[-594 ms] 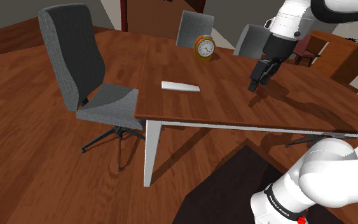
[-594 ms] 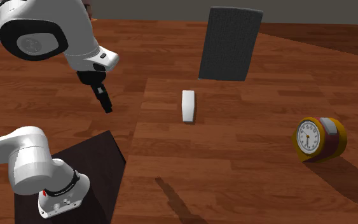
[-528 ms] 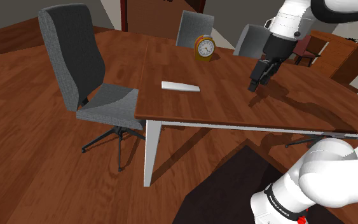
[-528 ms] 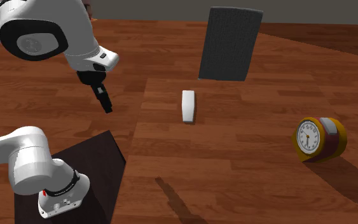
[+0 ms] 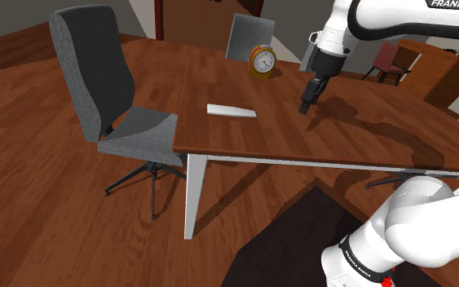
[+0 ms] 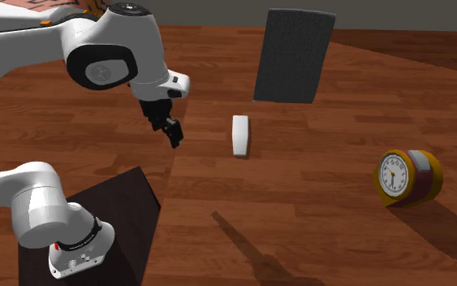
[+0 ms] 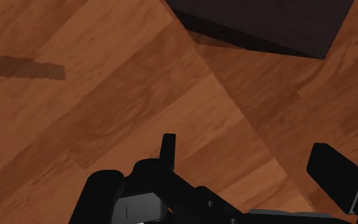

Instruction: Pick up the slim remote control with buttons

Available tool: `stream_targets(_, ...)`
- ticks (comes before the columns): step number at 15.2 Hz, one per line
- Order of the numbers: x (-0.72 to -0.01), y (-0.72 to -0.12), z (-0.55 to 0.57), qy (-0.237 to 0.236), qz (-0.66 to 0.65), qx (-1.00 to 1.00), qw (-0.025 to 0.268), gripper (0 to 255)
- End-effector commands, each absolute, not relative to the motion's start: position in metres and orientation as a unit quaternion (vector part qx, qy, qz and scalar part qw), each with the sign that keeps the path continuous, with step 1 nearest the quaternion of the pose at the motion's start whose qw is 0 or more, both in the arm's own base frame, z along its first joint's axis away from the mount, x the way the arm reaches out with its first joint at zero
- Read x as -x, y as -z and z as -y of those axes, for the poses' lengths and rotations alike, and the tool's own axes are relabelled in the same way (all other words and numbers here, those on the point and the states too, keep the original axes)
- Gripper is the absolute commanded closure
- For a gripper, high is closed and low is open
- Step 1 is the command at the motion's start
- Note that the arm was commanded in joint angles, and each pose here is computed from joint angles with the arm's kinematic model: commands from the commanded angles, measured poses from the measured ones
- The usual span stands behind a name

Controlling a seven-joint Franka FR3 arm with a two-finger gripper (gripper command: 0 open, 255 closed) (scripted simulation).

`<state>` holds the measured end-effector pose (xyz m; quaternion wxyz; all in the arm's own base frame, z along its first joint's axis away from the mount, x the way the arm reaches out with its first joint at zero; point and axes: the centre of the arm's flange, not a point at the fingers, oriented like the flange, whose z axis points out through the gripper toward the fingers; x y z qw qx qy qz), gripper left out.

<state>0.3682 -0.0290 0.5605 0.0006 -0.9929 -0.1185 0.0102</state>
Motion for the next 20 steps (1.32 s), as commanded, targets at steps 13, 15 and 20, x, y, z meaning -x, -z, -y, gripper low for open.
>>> stream_targets(13, -0.535, -0.482, 0.044, -0.003, 0.329, 0.944, 0.003, 0)
stream_targets(15, -0.559, -0.471, 0.040, -0.002, 0.358, 0.934, 0.004, 0)
stream_targets(20, -0.616, -0.444, 0.024, 0.000, 0.428, 0.904, 0.005, 0)
